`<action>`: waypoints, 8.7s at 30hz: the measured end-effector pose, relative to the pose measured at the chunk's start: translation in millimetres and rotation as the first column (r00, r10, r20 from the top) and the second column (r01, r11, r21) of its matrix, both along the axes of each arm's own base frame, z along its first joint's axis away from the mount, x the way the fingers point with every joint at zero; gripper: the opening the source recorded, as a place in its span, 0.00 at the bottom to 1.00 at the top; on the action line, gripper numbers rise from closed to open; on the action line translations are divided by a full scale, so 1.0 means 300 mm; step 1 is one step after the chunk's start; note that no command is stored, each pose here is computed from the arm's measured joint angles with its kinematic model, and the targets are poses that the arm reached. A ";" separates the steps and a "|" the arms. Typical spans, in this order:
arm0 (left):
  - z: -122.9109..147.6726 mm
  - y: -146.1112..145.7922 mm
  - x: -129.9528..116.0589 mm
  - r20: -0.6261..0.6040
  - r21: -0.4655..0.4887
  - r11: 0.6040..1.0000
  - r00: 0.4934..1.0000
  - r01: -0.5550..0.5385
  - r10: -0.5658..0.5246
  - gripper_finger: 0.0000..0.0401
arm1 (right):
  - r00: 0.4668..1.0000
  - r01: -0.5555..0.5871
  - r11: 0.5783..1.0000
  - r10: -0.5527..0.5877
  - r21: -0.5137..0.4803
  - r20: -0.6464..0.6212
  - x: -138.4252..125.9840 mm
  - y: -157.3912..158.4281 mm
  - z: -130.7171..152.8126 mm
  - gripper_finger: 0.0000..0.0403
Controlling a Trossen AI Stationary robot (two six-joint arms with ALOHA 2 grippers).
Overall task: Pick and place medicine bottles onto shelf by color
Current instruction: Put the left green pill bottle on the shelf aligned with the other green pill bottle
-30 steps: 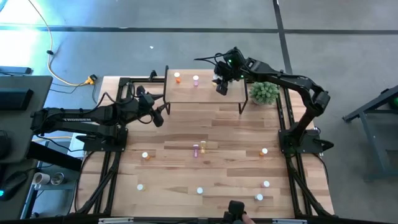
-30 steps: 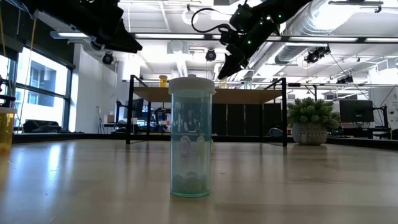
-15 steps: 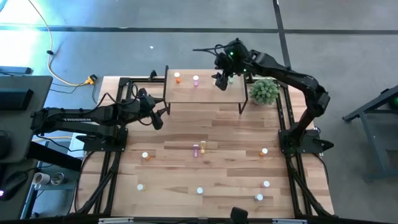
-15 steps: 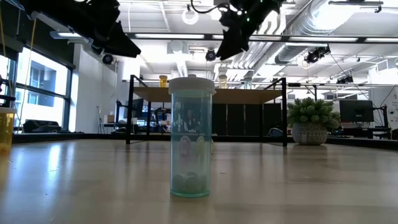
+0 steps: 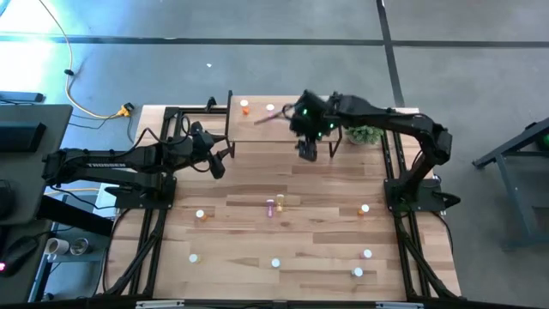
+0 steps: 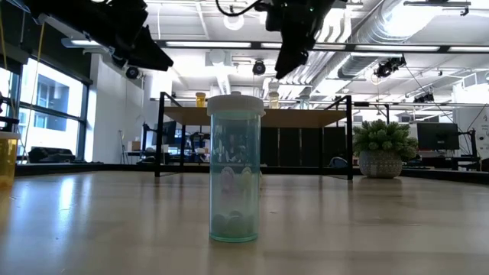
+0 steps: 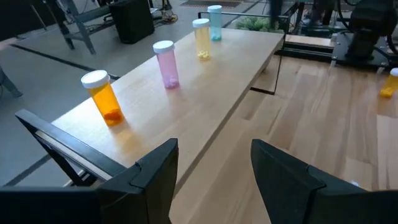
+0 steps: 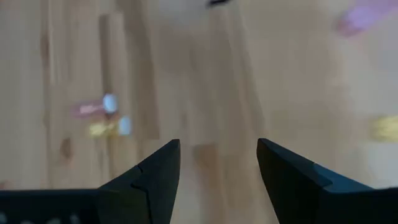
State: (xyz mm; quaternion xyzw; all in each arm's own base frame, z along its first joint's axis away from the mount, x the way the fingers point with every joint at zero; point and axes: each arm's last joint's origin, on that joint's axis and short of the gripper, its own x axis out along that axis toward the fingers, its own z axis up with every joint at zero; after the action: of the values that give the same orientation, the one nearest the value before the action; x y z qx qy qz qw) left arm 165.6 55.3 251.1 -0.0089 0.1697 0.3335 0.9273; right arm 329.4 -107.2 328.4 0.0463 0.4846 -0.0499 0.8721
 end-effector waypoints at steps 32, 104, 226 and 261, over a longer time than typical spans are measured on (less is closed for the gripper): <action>-0.015 -0.257 0.023 0.156 -0.309 0.852 0.906 0.423 -0.393 0.48 | 0.949 -0.300 0.936 0.274 0.184 0.153 -0.002 0.824 -0.316 0.51; -0.021 -0.359 -0.002 0.203 -0.421 0.751 0.860 0.509 -0.469 0.48 | 0.877 -0.293 0.956 0.274 -0.012 0.395 0.095 1.120 -0.631 0.47; 0.056 -0.147 0.017 0.064 0.243 0.960 0.990 -0.137 0.125 0.48 | 0.736 0.625 0.773 -0.537 -0.109 0.413 -0.290 -0.043 -0.142 0.28; 0.050 -0.147 0.016 0.041 0.248 0.960 0.991 -0.131 0.124 0.48 | 0.678 0.698 0.711 -0.621 -0.082 0.394 -0.261 -0.068 -0.185 0.28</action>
State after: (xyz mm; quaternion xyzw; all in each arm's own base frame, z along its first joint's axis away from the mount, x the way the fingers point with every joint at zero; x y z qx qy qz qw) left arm 170.3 11.1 266.1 0.0930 0.1135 0.4112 0.8997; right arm 251.2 -127.5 272.9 0.1273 0.2686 -0.4088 0.8628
